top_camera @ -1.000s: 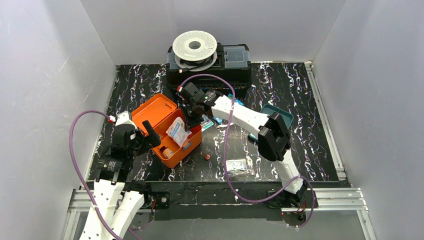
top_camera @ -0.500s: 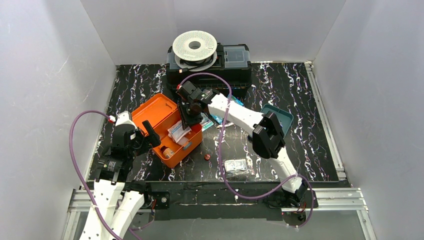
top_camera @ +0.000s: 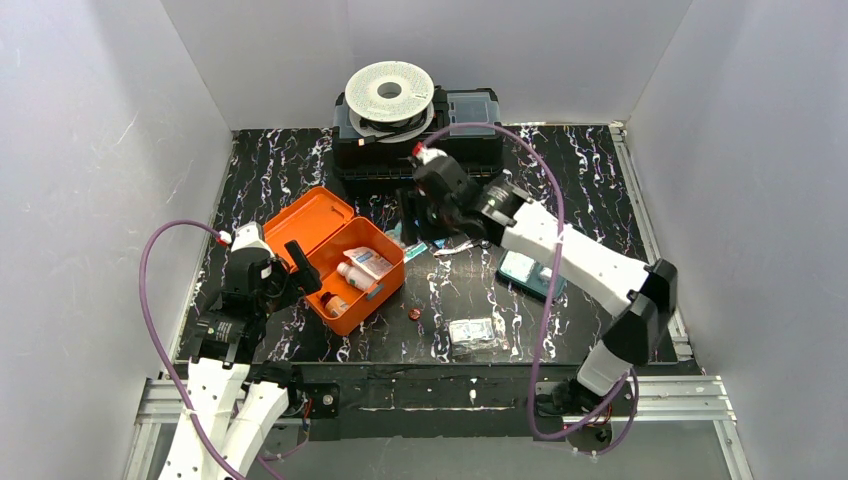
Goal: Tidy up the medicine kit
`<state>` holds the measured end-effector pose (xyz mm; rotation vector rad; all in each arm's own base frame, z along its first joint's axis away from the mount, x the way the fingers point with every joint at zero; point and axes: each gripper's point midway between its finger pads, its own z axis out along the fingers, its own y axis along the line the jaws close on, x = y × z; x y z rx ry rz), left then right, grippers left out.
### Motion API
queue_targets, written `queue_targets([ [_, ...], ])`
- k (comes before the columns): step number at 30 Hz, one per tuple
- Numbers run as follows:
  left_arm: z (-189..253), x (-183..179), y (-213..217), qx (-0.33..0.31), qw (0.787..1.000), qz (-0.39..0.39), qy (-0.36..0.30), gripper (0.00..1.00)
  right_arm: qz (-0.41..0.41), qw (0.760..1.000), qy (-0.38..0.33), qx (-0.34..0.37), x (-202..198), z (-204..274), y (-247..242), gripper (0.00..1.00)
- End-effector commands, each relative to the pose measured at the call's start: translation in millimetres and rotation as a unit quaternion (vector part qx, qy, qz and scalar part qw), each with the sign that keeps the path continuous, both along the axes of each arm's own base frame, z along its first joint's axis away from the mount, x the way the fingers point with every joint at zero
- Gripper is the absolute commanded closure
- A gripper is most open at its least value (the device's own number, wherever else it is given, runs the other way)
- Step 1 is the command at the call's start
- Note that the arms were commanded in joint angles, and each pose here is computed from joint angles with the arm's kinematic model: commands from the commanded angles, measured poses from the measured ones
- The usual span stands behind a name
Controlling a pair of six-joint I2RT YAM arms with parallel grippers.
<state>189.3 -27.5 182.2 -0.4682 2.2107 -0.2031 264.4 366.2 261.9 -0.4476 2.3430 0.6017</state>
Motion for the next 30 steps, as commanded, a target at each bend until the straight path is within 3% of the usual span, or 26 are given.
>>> queue_targets([
  [1, -2.3, -1.4, 1.1, 0.005, 1.0, 0.0, 0.008, 0.01, -0.043, 0.999, 0.02, -0.017, -27.7, -37.5, -49.5, 0.25],
  [15, -0.7, -2.2, 1.1, 0.004, 1.0, 0.0, 0.003, 0.0, -0.117, 0.985, 0.115, -0.056, -101.8, -142.7, -143.2, 0.21],
  [30, -1.6, -1.8, 0.3, 0.003, 1.0, -0.002, 0.006, 0.01, -0.192, 0.96, 0.193, -0.059, -145.9, -206.8, -187.0, 0.16],
])
